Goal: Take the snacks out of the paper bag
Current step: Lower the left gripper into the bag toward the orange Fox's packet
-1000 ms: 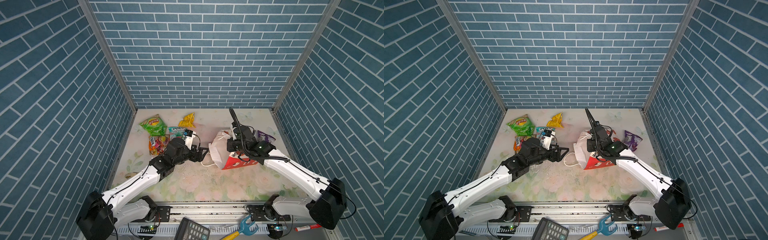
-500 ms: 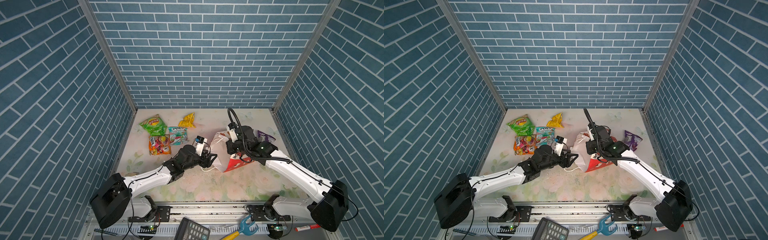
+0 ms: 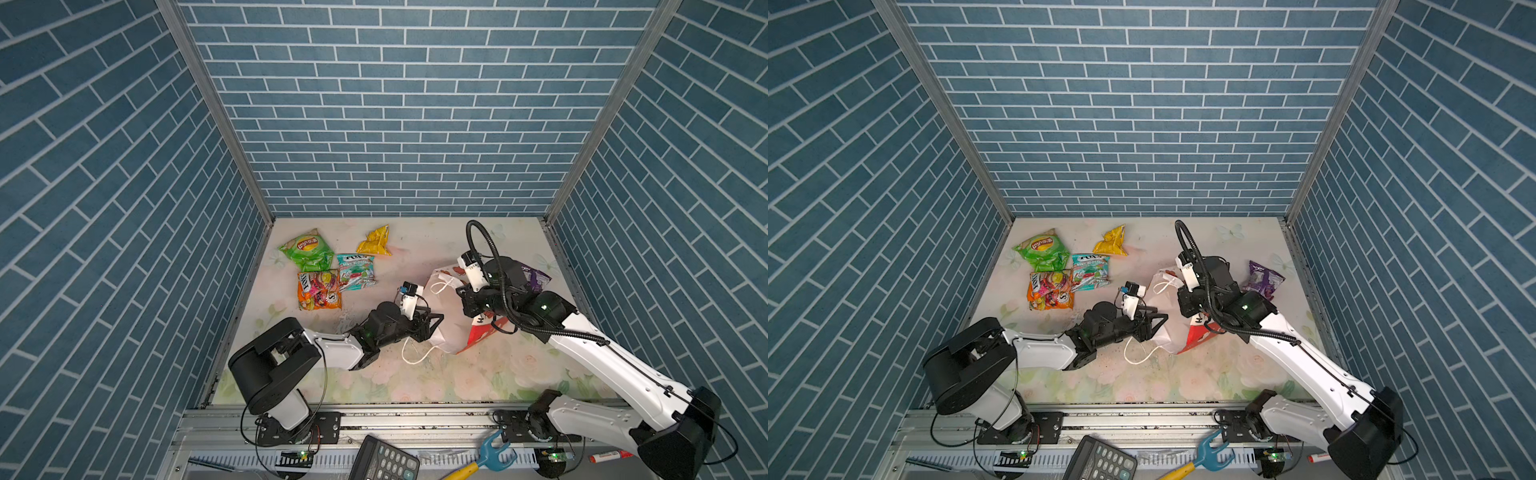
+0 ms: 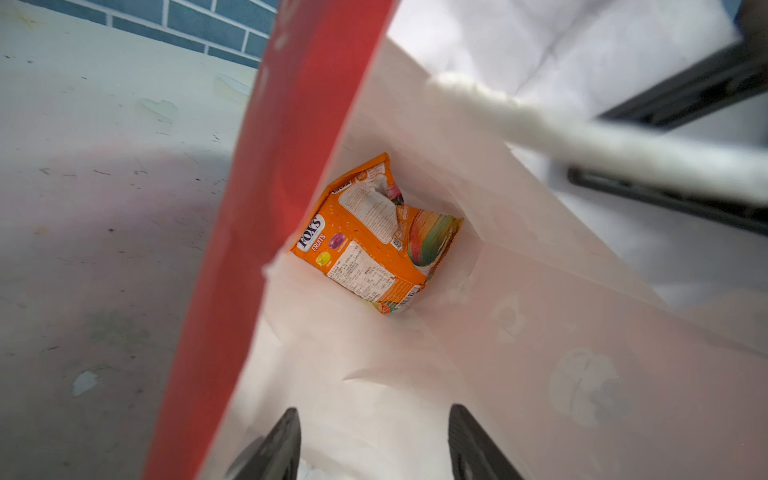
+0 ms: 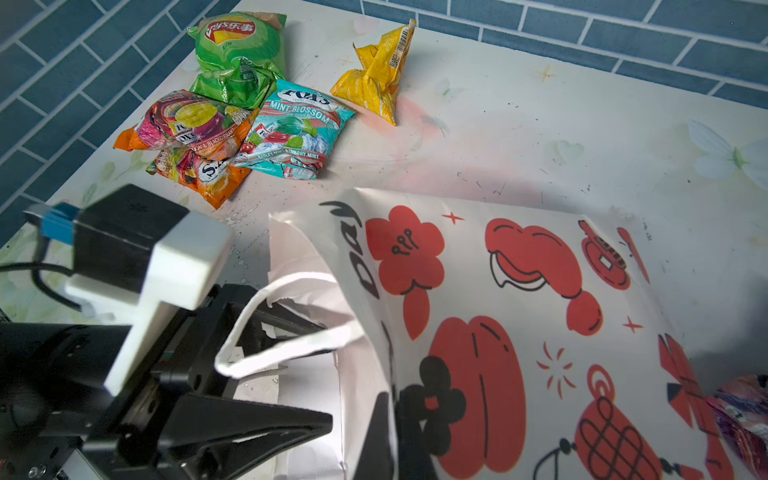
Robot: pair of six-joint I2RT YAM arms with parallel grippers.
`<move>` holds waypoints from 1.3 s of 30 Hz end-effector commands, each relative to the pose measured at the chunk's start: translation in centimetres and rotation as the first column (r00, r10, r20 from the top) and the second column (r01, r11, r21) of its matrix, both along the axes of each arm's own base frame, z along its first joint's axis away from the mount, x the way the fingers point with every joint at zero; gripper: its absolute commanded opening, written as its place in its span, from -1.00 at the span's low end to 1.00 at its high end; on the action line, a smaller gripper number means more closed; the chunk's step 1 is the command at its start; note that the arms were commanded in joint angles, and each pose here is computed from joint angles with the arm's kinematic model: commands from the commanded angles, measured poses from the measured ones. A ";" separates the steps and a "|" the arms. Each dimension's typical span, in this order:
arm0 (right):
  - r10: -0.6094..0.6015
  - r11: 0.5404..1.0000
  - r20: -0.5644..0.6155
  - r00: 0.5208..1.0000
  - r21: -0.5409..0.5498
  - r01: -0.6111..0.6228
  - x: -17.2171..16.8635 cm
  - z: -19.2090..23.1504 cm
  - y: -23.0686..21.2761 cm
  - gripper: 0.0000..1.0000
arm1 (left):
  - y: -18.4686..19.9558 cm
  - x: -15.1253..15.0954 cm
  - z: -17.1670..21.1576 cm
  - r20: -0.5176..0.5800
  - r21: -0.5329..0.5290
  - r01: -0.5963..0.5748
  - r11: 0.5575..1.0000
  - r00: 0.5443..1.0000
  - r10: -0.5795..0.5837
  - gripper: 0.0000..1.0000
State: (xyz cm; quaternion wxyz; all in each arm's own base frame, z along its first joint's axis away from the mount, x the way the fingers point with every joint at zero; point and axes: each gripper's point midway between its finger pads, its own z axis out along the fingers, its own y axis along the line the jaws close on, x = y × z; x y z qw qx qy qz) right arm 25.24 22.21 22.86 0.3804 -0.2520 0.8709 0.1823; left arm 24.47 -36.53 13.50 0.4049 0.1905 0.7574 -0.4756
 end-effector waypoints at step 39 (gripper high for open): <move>0.039 0.997 0.034 0.999 0.064 -0.041 0.4 0.5 1.6 -1.00 | -6.9 -0.3 1.8 0.133 -0.005 0.140 0.990 0.981 -0.138 0.22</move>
